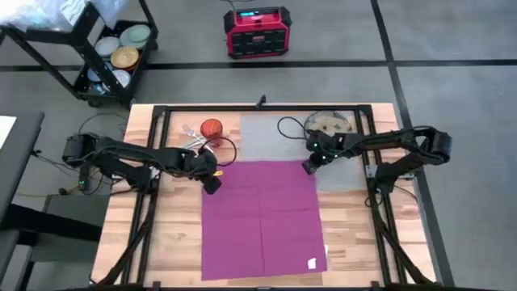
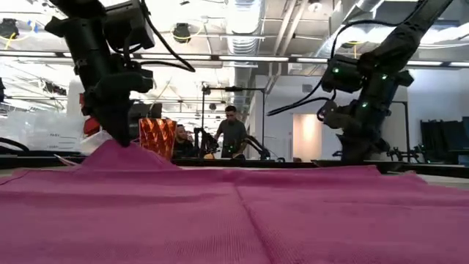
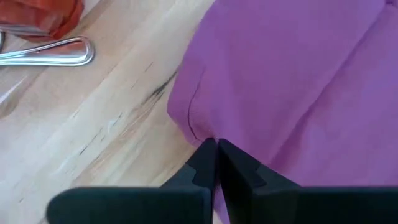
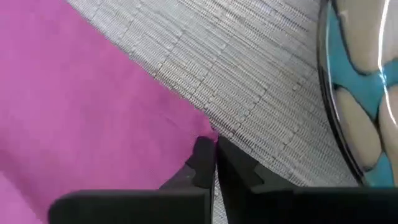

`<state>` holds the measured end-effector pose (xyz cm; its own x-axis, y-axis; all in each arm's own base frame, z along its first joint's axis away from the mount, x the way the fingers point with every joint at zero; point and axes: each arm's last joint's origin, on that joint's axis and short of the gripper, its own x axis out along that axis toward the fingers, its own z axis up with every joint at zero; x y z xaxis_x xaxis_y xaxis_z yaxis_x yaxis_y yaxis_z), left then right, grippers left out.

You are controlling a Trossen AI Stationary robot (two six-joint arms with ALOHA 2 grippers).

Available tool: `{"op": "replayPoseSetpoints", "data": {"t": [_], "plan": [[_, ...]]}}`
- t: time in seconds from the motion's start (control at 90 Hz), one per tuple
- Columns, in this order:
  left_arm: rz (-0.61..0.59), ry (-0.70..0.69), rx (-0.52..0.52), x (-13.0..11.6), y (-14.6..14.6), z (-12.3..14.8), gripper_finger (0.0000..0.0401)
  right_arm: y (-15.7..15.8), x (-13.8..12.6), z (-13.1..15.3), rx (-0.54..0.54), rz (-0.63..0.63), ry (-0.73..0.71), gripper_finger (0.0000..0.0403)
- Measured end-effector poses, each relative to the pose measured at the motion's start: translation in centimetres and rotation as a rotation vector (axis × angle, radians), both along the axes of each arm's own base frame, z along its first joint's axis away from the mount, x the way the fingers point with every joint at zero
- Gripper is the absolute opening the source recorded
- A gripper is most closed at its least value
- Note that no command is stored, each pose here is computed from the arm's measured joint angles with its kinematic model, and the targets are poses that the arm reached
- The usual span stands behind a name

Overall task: Set table place
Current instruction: Fold the purple napkin

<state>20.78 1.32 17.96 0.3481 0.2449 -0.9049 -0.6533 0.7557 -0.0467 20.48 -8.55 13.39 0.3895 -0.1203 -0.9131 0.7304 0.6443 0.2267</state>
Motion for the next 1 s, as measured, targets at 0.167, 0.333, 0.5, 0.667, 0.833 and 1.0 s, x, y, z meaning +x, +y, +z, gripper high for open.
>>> {"op": "replayPoseSetpoints", "data": {"t": [0.167,0.333,0.5,0.667,0.833,1.0], "plan": [[0.000,-0.010,0.000,-0.1,0.0,0.2,0.0000,0.6,-0.7,1.6,-0.007,0.005,-0.026,0.0000],[-0.017,-0.026,0.007,0.0,0.0,1.1,0.0000,0.9,-0.8,3.0,-0.030,-0.005,-0.107,0.0000],[-0.042,-0.006,0.015,0.2,-0.1,2.2,0.0000,1.3,-1.1,3.9,-0.005,0.001,-0.156,0.0000],[-0.066,0.010,0.005,0.4,-0.5,3.2,0.0000,2.5,-1.3,4.5,0.038,0.041,-0.172,0.0000],[-0.111,0.029,-0.006,0.4,-1.4,4.3,0.0000,3.9,-1.5,5.3,0.058,0.068,-0.201,0.0000],[-0.144,0.040,-0.023,0.4,-2.3,5.1,0.0000,4.9,-1.9,6.3,0.075,0.075,-0.247,0.0000]]}}
